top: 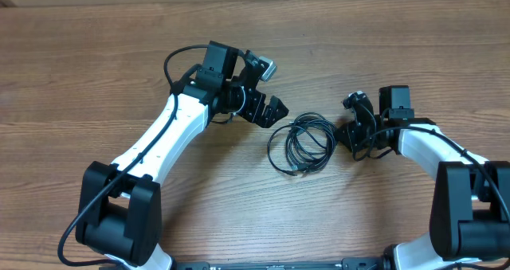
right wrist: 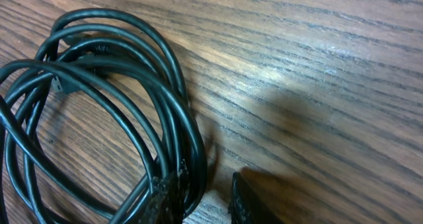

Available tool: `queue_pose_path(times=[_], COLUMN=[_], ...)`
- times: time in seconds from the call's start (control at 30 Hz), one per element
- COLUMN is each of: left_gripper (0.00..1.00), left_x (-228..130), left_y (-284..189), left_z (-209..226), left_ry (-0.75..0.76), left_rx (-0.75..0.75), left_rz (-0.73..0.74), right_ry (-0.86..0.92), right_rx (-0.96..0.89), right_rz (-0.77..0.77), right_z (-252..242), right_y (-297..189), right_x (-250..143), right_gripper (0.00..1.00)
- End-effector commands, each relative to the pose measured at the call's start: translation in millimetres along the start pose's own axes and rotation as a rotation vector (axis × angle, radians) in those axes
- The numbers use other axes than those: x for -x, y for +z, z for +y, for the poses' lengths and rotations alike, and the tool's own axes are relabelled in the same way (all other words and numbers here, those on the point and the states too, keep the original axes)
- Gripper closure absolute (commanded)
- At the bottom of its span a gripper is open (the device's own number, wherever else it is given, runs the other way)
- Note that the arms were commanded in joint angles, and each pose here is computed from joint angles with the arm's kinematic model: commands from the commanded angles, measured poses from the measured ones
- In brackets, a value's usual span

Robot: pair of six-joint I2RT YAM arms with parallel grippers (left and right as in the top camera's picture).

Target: Untangle cables

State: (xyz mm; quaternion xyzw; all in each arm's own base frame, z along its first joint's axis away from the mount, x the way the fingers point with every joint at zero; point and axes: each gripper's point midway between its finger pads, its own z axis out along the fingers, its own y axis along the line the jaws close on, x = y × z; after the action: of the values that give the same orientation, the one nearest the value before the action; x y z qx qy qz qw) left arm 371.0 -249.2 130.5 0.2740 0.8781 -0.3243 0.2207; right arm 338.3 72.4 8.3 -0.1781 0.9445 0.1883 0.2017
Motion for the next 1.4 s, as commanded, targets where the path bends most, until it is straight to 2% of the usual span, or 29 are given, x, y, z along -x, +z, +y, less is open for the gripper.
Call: queue_pose_path(times=[0.0,0.2,0.3,0.43,0.57,0.97,1.37], left_gripper=[0.01,0.0,0.01,0.01,0.01,0.0,0.0], left_x=[8,8,8,8,8,8,8], left_y=[-8,-8,-8,-8,-8,-8,-8], left_z=[-6,-6,-6,-6,-6,-6,-6], left_ry=[0.012,0.012,0.012,0.012,0.012,0.012,0.012], left_rx=[-0.012,-0.012,-0.012,-0.012,-0.012,-0.012,-0.012], left_rz=[-0.024,-0.024,-0.024,-0.024,-0.024,-0.024,-0.024], right_ry=[0.005,0.015,0.015,0.015,0.015,0.016,-0.042], right_rx=[0.032,0.038,0.038,0.038,0.038,0.037,-0.004], right_rz=[0.017,0.035,0.036,0.036,0.036,0.035,-0.101], right_z=[5,2,2,2,2,3,14], right_y=[7,16,17,17,17,5,-51], right_x=[-7,-12,-12,-12,-12,3,58], right_gripper=[0.77,0.77,0.84,0.87,0.96,0.96,0.96])
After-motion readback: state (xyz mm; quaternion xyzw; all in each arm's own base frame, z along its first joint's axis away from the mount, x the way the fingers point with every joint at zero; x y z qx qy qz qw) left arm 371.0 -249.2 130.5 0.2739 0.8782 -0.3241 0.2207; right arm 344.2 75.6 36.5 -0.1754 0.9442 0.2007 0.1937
